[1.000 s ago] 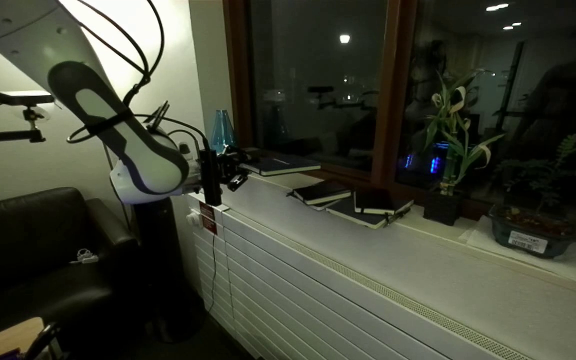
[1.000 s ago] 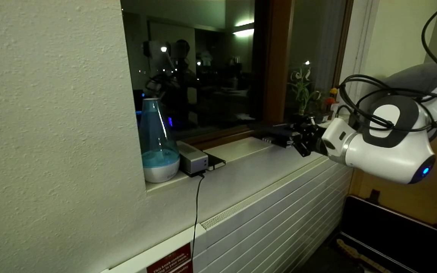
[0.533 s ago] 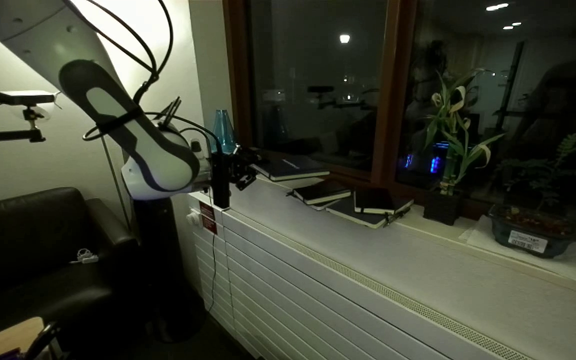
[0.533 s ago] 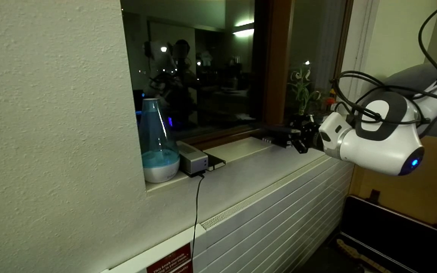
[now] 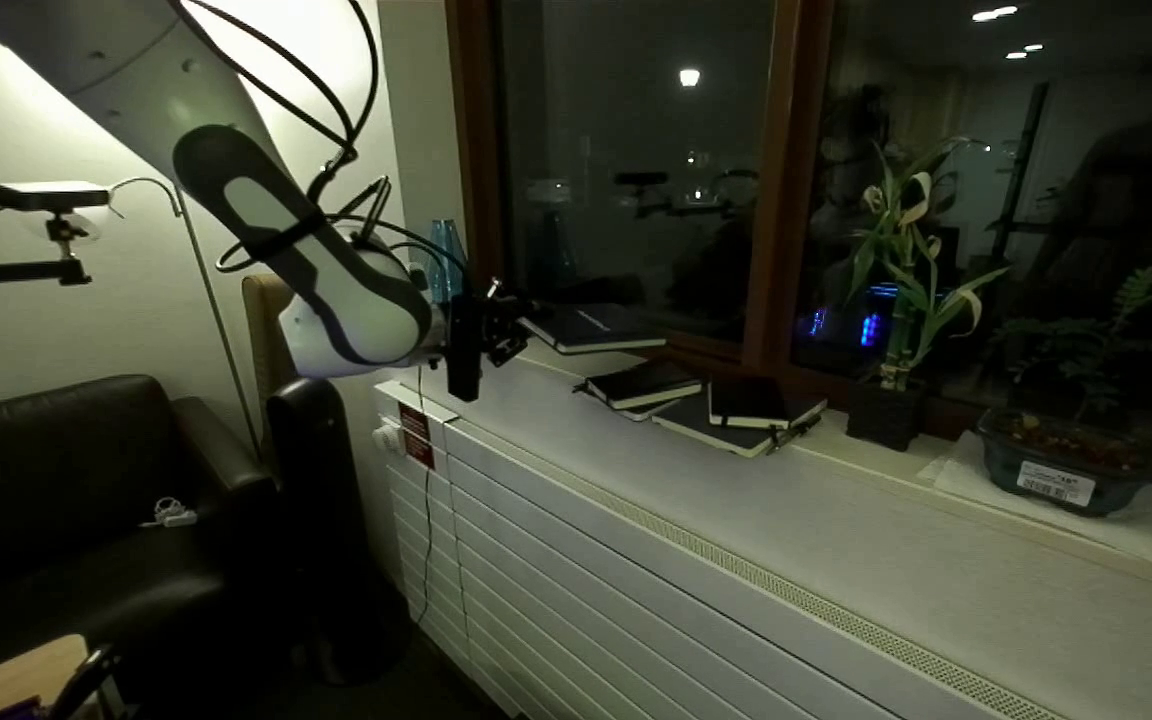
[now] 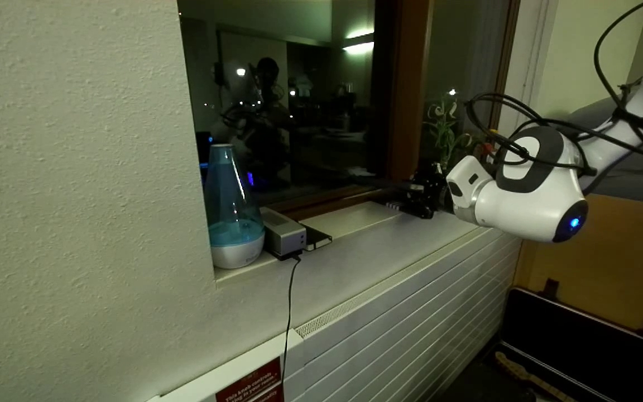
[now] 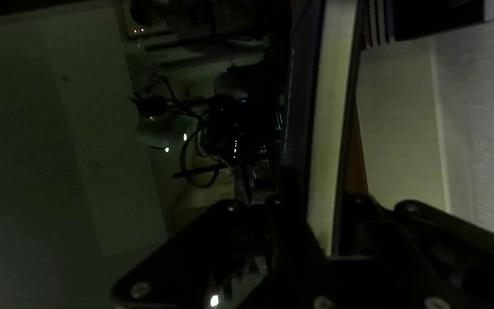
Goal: Put the second book from the left on top of the third book.
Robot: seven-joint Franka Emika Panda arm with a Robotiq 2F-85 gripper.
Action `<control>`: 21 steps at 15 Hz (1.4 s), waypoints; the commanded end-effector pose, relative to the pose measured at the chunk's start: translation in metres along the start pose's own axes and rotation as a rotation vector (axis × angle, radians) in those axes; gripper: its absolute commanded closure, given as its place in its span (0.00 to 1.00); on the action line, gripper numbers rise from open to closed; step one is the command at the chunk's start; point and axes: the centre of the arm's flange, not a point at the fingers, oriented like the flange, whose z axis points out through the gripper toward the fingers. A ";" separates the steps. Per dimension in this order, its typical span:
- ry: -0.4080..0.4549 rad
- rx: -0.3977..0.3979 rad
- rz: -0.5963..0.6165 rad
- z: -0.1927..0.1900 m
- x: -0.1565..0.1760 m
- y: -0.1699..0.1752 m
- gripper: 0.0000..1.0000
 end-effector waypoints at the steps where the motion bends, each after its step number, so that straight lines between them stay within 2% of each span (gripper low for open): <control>1: -0.034 0.005 0.039 0.017 -0.010 0.012 0.95; 10: -0.056 0.043 -0.015 0.015 -0.048 0.015 0.95; 21: -0.076 0.047 -0.192 -0.001 -0.084 0.014 0.95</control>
